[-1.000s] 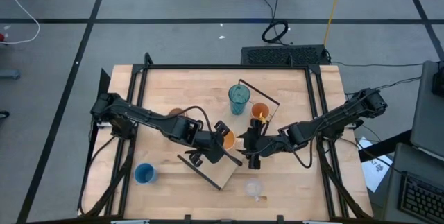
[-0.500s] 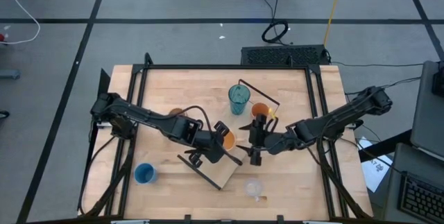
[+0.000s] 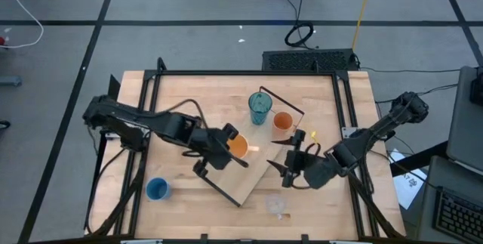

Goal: Stack small to large cups/mugs on shelf
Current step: Put the light orange mug on the shelf, then put the blue cup on the shelf

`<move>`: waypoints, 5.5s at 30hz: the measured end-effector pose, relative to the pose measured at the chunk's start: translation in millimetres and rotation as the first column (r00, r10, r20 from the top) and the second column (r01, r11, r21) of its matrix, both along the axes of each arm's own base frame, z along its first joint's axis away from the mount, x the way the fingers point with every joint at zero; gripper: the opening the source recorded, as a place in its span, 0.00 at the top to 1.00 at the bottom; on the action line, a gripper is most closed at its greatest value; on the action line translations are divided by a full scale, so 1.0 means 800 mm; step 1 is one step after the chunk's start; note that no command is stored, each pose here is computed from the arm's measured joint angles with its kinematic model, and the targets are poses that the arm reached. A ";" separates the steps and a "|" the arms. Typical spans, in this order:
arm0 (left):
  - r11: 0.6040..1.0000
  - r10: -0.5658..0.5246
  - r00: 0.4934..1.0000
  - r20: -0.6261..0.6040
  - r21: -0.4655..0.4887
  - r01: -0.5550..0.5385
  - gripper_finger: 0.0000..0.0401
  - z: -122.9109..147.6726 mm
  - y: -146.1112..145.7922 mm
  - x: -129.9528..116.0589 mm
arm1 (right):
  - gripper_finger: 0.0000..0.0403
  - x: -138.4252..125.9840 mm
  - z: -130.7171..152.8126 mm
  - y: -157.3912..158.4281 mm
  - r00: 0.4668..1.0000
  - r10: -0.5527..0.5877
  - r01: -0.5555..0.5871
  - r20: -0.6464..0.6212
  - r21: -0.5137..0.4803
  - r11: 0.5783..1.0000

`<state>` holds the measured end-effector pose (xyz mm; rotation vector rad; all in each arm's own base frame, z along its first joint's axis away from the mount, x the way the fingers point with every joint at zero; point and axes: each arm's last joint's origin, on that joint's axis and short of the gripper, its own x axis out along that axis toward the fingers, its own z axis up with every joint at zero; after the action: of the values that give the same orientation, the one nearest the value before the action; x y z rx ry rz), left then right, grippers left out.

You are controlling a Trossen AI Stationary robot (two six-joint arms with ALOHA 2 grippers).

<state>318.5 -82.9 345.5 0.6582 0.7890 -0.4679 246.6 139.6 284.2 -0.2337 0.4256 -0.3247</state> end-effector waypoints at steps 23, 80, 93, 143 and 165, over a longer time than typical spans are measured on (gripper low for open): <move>0.977 0.099 0.989 0.110 -0.200 -0.076 0.98 0.054 0.098 -0.037 | 0.27 -0.048 -0.047 0.036 0.995 -0.063 0.057 0.077 0.066 0.996; 0.985 0.021 0.963 -0.267 -0.160 -0.065 0.98 -0.121 0.146 0.081 | 0.27 -0.061 -0.044 0.057 0.995 0.020 -0.026 0.095 0.067 0.997; 0.988 0.001 0.959 -0.283 -0.146 -0.044 0.95 -0.128 0.146 0.083 | 0.27 -0.061 -0.044 0.057 0.995 0.020 -0.027 0.095 0.068 0.997; 0.980 0.058 0.975 -0.216 -0.171 -0.096 0.72 -0.064 0.127 0.046 | 0.27 -0.061 -0.044 0.057 0.995 0.023 -0.030 0.093 0.070 0.997; 0.951 0.222 0.974 0.035 -0.229 -0.208 0.72 0.074 0.105 -0.090 | 0.27 -0.060 -0.042 0.058 0.994 0.019 -0.029 0.110 0.091 0.995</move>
<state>246.2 0.9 404.5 0.3693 0.7281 -0.3294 198.4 185.8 250.3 -0.1295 0.3291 -0.2918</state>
